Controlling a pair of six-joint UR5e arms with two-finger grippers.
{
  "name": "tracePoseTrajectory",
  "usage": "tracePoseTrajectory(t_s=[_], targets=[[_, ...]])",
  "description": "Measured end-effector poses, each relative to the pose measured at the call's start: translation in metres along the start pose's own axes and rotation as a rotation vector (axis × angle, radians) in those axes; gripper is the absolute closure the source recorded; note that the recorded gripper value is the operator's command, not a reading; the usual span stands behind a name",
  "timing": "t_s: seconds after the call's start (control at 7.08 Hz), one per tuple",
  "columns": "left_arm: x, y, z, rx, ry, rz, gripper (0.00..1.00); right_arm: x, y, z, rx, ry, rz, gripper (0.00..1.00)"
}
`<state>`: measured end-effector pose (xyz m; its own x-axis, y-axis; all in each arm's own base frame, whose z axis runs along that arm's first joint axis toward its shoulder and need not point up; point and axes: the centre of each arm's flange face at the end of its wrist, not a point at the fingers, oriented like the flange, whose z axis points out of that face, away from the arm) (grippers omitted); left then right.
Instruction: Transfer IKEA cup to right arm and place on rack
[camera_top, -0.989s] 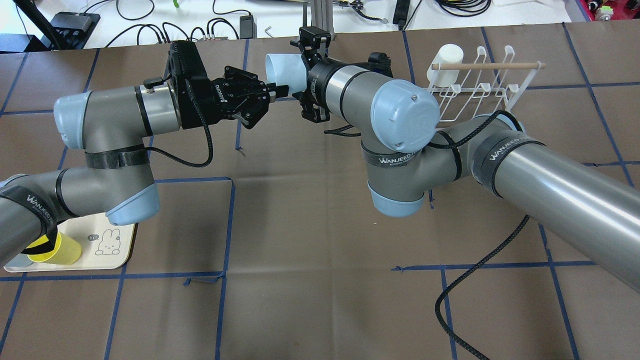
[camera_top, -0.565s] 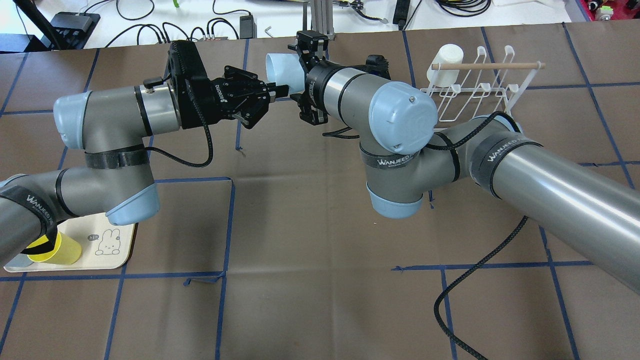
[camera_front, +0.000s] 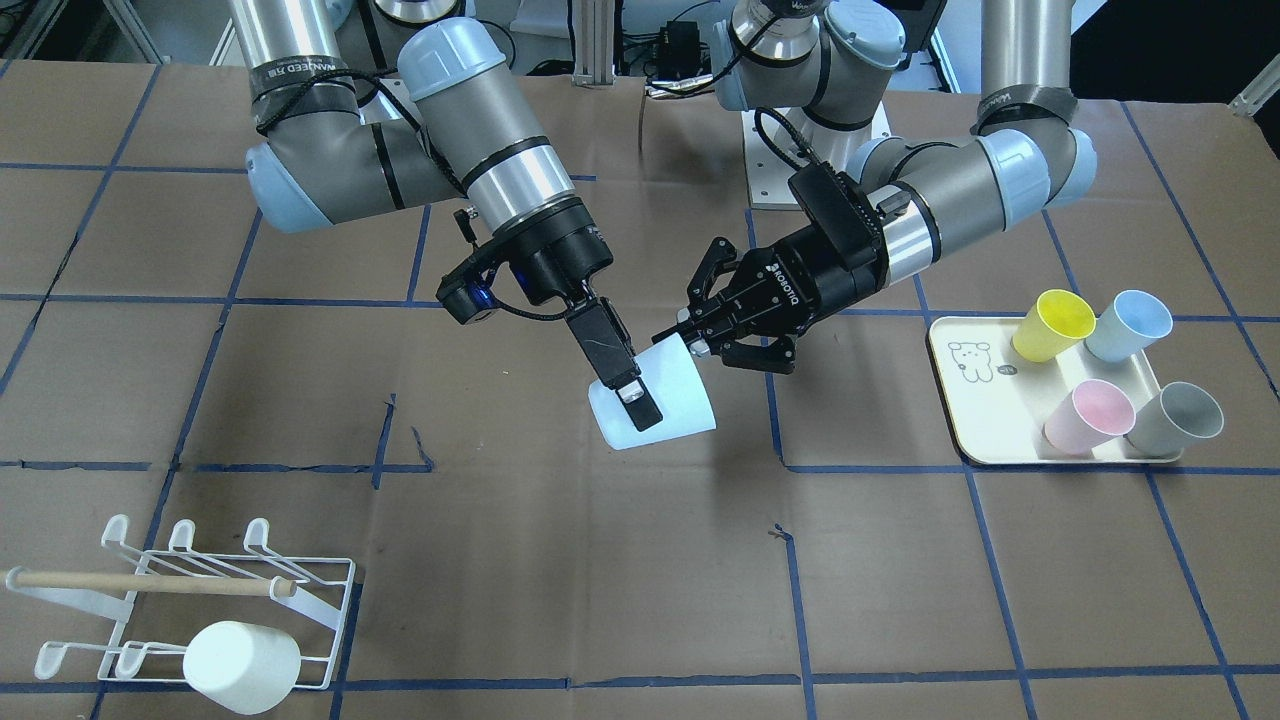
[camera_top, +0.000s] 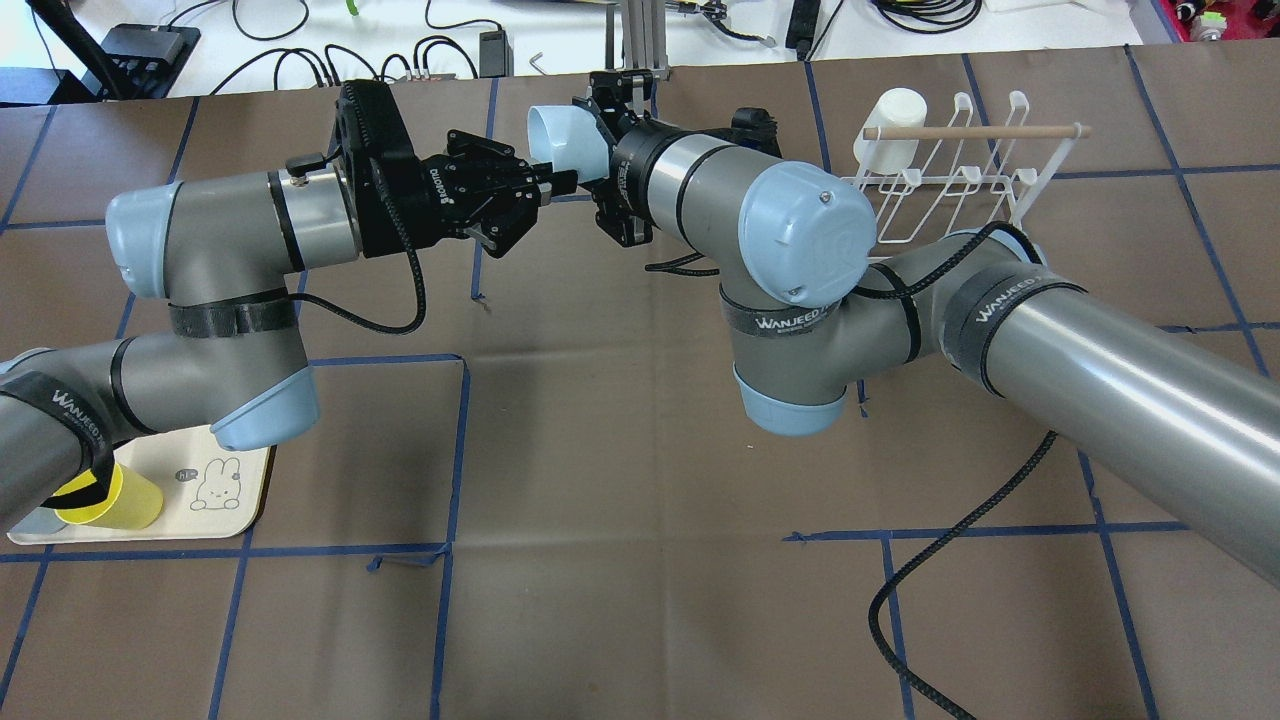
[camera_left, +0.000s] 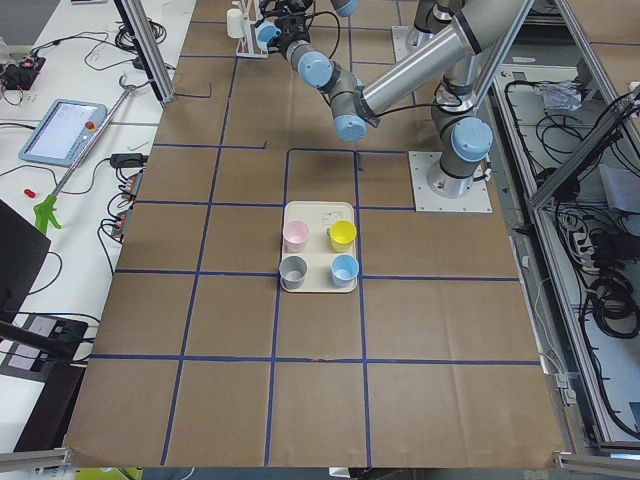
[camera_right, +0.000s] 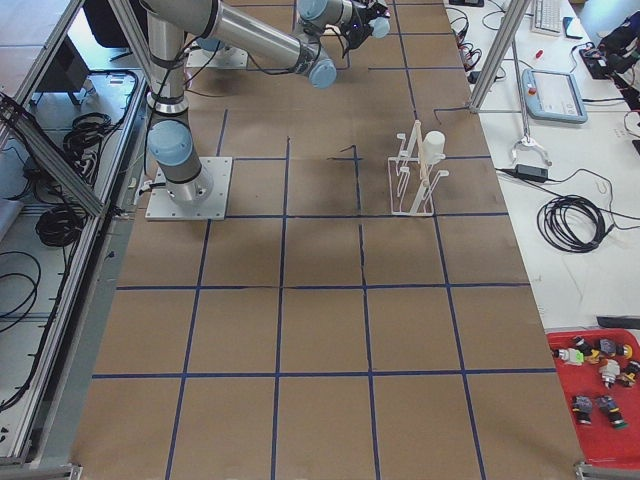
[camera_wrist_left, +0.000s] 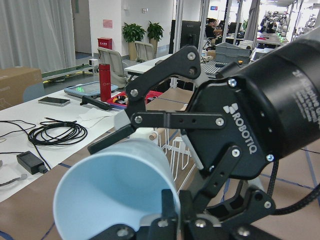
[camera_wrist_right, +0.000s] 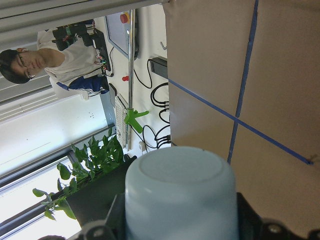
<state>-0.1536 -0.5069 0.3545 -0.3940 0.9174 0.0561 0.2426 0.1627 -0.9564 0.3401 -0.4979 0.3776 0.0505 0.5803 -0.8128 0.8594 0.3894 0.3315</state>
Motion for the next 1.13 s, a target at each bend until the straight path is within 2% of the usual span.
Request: tracePoseTrajectory(t_s=[0.42,0.56,0.71,0.85,1.13], targets=[[-0.001,-0.001,0.000,-0.006,-0.007,0.001,0.30,0.000,0.000,-0.001,-0.002,-0.001,-0.004,0.61],[-0.001,-0.002,-0.001,-0.006,-0.008,-0.009,0.08,0.000,0.000,-0.001,-0.003,-0.002,-0.005,0.62],[-0.001,-0.002,0.000,-0.004,-0.007,-0.025,0.01,-0.001,0.001,-0.001,-0.004,-0.004,-0.006,0.62],[-0.001,-0.004,-0.001,-0.002,-0.008,-0.032,0.01,-0.001,0.001,-0.001,-0.004,-0.005,-0.006,0.62],[-0.010,-0.005,-0.018,0.003,-0.045,-0.049,0.01,-0.002,0.001,-0.001,-0.003,-0.007,-0.007,0.72]])
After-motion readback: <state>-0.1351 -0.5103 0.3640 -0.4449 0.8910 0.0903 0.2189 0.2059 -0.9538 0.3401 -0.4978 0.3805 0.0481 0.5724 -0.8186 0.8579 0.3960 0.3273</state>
